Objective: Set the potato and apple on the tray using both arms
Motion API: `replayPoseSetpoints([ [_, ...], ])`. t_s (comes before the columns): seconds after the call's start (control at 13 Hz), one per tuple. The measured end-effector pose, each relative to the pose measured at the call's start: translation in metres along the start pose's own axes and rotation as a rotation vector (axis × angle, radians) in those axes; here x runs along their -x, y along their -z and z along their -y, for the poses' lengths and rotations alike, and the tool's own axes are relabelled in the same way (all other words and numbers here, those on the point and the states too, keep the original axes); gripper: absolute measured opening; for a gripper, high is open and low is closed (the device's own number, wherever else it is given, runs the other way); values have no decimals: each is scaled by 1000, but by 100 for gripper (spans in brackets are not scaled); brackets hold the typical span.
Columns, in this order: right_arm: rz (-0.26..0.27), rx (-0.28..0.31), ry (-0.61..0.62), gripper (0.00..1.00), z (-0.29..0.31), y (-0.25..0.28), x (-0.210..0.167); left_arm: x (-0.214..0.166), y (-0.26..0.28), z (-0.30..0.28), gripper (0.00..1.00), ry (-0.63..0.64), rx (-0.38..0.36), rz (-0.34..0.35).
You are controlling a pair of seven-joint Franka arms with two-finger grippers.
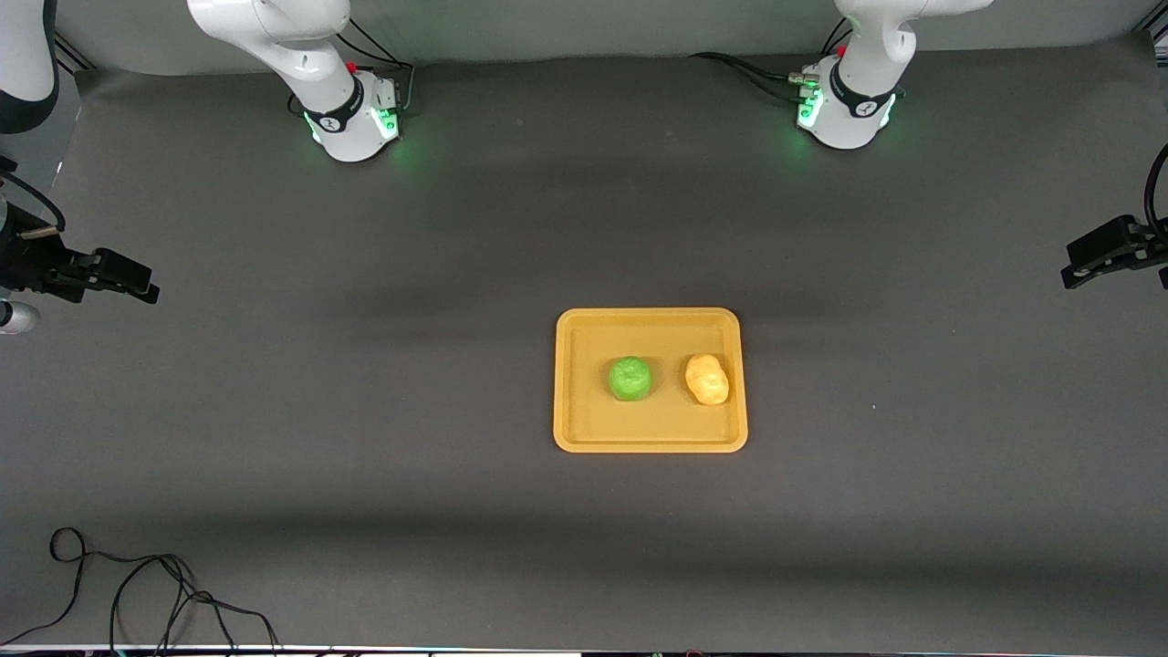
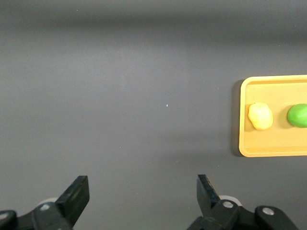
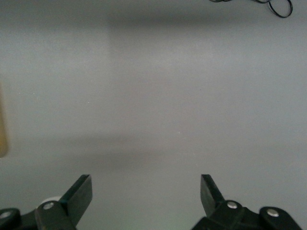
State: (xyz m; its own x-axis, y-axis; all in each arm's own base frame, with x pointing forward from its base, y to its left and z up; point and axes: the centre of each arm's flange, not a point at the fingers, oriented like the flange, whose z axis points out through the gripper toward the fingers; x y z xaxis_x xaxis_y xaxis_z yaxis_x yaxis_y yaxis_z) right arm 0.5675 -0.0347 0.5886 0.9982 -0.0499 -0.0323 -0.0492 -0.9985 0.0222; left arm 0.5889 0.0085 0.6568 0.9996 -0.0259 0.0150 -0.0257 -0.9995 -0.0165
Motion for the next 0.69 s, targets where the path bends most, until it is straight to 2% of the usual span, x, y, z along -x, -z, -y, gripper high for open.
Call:
replayPoseSetpoints([
  [0.23, 43, -1, 0, 100, 0, -1, 7, 0, 0, -1, 100, 13, 0, 0],
  [0.69, 48, -20, 0, 100, 2, 4, 9, 0, 0, -11, 100, 55, 4, -1],
])
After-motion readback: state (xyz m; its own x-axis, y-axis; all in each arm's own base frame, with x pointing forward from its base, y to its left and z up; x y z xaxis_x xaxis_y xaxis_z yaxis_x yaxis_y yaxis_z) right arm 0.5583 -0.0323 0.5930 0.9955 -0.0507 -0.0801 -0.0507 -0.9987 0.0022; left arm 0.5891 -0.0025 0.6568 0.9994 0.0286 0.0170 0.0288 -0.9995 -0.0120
